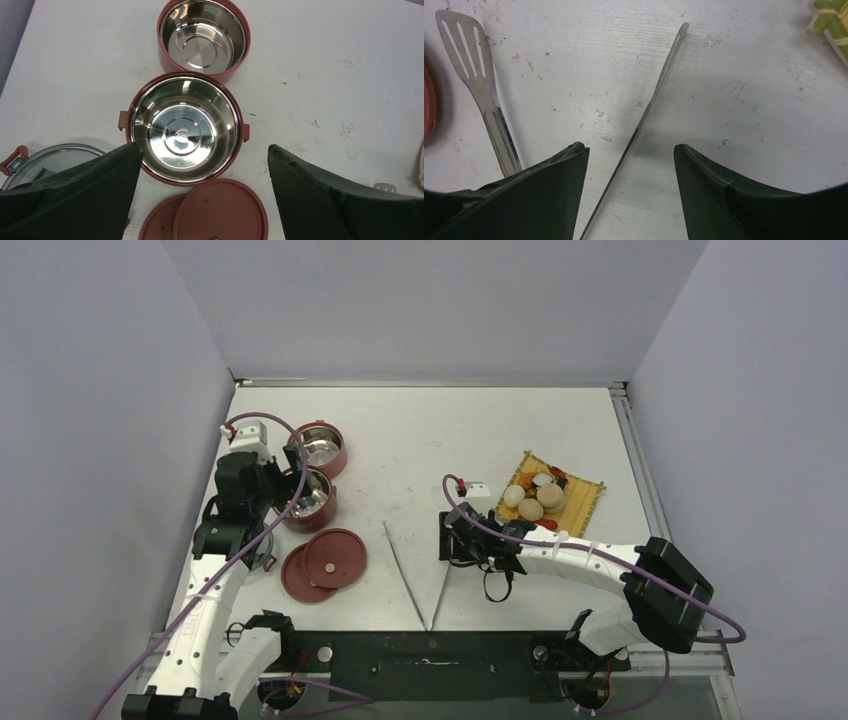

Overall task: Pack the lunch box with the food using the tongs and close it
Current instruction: Move the clamp to the center of the board.

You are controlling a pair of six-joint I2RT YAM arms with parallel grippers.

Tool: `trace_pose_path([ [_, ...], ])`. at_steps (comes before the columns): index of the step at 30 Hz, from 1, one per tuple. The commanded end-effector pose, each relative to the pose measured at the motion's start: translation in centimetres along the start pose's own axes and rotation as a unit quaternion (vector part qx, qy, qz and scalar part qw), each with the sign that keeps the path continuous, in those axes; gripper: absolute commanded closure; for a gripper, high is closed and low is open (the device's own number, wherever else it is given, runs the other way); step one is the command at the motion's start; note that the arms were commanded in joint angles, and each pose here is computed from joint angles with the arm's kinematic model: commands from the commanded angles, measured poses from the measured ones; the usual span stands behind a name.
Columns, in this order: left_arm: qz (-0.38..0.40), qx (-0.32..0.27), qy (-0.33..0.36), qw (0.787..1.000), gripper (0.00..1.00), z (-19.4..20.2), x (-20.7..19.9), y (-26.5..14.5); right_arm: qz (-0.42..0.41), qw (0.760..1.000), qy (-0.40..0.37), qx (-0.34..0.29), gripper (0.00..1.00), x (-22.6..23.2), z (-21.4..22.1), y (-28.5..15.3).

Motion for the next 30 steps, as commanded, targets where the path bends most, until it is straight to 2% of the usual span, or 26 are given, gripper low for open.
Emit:
trace_pose_path([
  [1, -0.003, -0.026, 0.007, 1.000, 0.04, -0.8, 0.0, -0.6, -0.005, 1.000, 0.003, -0.024, 0.37, 1.8, -0.5, 0.4],
  [11, -0.006, -0.024, 0.011, 1.000, 0.04, -0.7, -0.1, -0.6, 0.028, 0.999, -0.016, -0.013, 0.63, 2.4, 0.2, 1.9],
  [16, -0.004, -0.021, 0.013, 1.000, 0.04, -0.6, -0.2, -0.5, 0.047, 0.998, -0.035, -0.012, 0.82, 1.9, -0.3, 2.3],
  [19, -0.001, -0.019, 0.014, 1.000, 0.04, -0.5, -0.4, -0.5, 0.045, 0.998, -0.047, -0.018, 0.91, 1.6, -1.7, 2.2],
  [22, 0.002, -0.020, 0.016, 1.000, 0.04, -0.5, -0.5, -0.5, 0.032, 0.997, -0.062, -0.024, 0.95, 1.2, -3.4, 2.2],
  [26, 0.002, -0.020, 0.016, 1.000, 0.04, -0.5, -0.5, -0.5, 0.015, 0.997, -0.076, -0.025, 0.95, 0.6, -5.0, 2.6],
  [30, 0.003, -0.019, 0.017, 1.000, 0.04, -0.5, -0.6, -0.5, 0.035, 0.995, -0.093, -0.031, 0.95, 0.4, -5.6, 3.2],
])
Point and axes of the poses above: each gripper's point midway between its finger pads, its own y axis out along the fingers, its own x axis along the line the jaws close on, z = x × y, the point moved 9 cm from there along -y, back along the fingers, and after that the axes turned 7 degrees about y, right-handed, at the moved point
